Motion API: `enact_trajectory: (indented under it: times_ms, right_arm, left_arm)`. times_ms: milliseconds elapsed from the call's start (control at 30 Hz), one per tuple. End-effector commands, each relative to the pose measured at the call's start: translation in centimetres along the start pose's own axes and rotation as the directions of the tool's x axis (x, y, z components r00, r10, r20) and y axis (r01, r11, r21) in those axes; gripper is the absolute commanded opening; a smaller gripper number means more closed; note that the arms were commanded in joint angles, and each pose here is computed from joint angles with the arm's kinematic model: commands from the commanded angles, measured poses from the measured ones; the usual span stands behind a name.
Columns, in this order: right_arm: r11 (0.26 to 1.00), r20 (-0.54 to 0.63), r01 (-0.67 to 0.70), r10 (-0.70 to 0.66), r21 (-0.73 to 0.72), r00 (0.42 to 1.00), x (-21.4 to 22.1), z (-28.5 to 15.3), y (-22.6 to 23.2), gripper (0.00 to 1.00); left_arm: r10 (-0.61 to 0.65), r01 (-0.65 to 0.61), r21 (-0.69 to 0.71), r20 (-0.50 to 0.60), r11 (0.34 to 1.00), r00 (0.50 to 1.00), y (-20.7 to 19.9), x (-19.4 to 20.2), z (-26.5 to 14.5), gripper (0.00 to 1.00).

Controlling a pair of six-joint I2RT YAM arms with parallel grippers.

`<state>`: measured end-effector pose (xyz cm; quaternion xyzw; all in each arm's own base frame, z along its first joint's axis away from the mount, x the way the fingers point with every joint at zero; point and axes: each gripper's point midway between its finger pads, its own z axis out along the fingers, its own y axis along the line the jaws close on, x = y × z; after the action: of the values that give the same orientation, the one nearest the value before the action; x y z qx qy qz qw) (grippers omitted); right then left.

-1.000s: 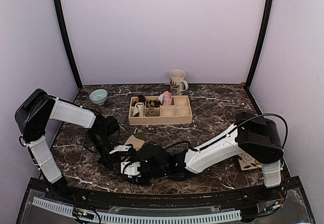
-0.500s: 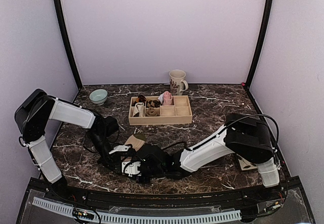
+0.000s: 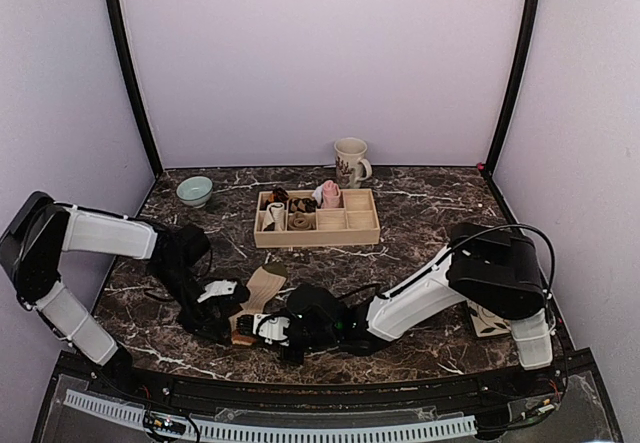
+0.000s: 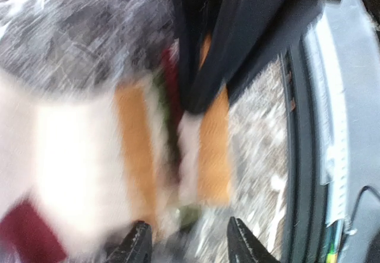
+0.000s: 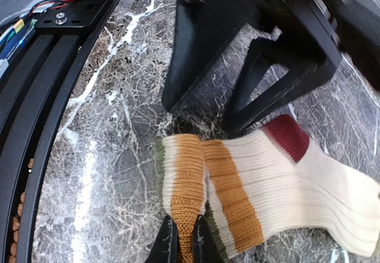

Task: Roll the socks
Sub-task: Roll the sock at the center of the board.

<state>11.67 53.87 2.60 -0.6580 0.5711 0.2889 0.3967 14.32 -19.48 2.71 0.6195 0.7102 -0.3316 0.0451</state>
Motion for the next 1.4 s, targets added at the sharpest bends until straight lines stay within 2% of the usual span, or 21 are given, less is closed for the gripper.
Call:
enact_trajectory:
  times_ms: [0, 33, 67, 233, 400, 600, 767, 900, 1133, 1233, 1367]
  right_arm:
    - [0.987, -0.122, -0.139, 0.130, -0.075, 0.984, 4.2, -0.5, 2.1, 0.00]
    - [0.985, -0.134, -0.152, 0.141, -0.080, 0.981, 4.5, -0.4, 2.2, 0.00]
    - [0.982, -0.150, -0.169, 0.155, -0.084, 0.976, 4.8, -0.4, 2.3, 0.00]
    - [0.940, -0.211, -0.325, 0.299, -0.105, 0.931, 6.1, -0.3, 1.5, 0.00]
    - [0.897, -0.268, -0.421, 0.376, -0.135, 0.887, 7.4, -0.5, 1.5, 0.00]
    - [0.877, -0.279, -0.450, 0.396, -0.165, 0.875, 6.2, 0.6, 0.9, 0.00]
    - [0.847, -0.333, -0.501, 0.427, -0.179, 0.841, 6.7, 1.2, 0.9, 0.00]
    - [0.814, -0.351, -0.549, 0.467, -0.187, 0.811, 6.4, 1.4, 0.6, 0.00]
    - [0.735, -0.420, -0.648, 0.533, -0.200, 0.735, 6.2, 2.6, 0.9, 0.00]
    - [0.720, -0.427, -0.665, 0.548, -0.197, 0.719, 6.1, 2.9, 0.8, 0.00]
    - [0.703, -0.434, -0.686, 0.567, -0.187, 0.700, 6.1, 3.3, 0.8, 0.00]
  left_arm:
    - [0.043, -0.044, -0.216, -0.009, 0.975, 0.999, 1.5, 0.9, -2.1, 0.56]
    - [0.047, -0.048, -0.249, -0.009, 0.967, 0.999, 1.4, 1.1, -2.5, 0.68]
    - [0.070, -0.070, -0.279, -0.009, 0.958, 0.997, 1.4, 1.1, -2.8, 0.74]
    - [0.180, -0.159, -0.399, 0.015, 0.903, 0.984, 1.1, 0.9, -4.3, 0.82]
    - [0.211, -0.179, -0.479, 0.014, 0.859, 0.977, 0.8, 1.9, -4.7, 0.79]
    - [0.404, -0.356, -0.471, 0.000, 0.807, 0.915, -2.3, 1.6, -4.9, 0.75]
    - [0.469, -0.394, -0.492, 0.032, 0.776, 0.883, -2.2, 0.0, -5.2, 0.59]
    - [0.507, -0.452, -0.450, 0.002, 0.770, 0.862, -2.7, 0.1, -4.1, 0.50]
    - [0.613, -0.576, -0.469, -0.090, 0.669, 0.785, -3.0, 0.5, -2.4, 0.51]
    - [0.612, -0.582, -0.487, -0.116, 0.652, 0.782, -2.3, 0.6, -1.9, 0.61]
    - [0.611, -0.585, -0.514, -0.142, 0.627, 0.779, -1.4, 0.2, -1.7, 0.59]
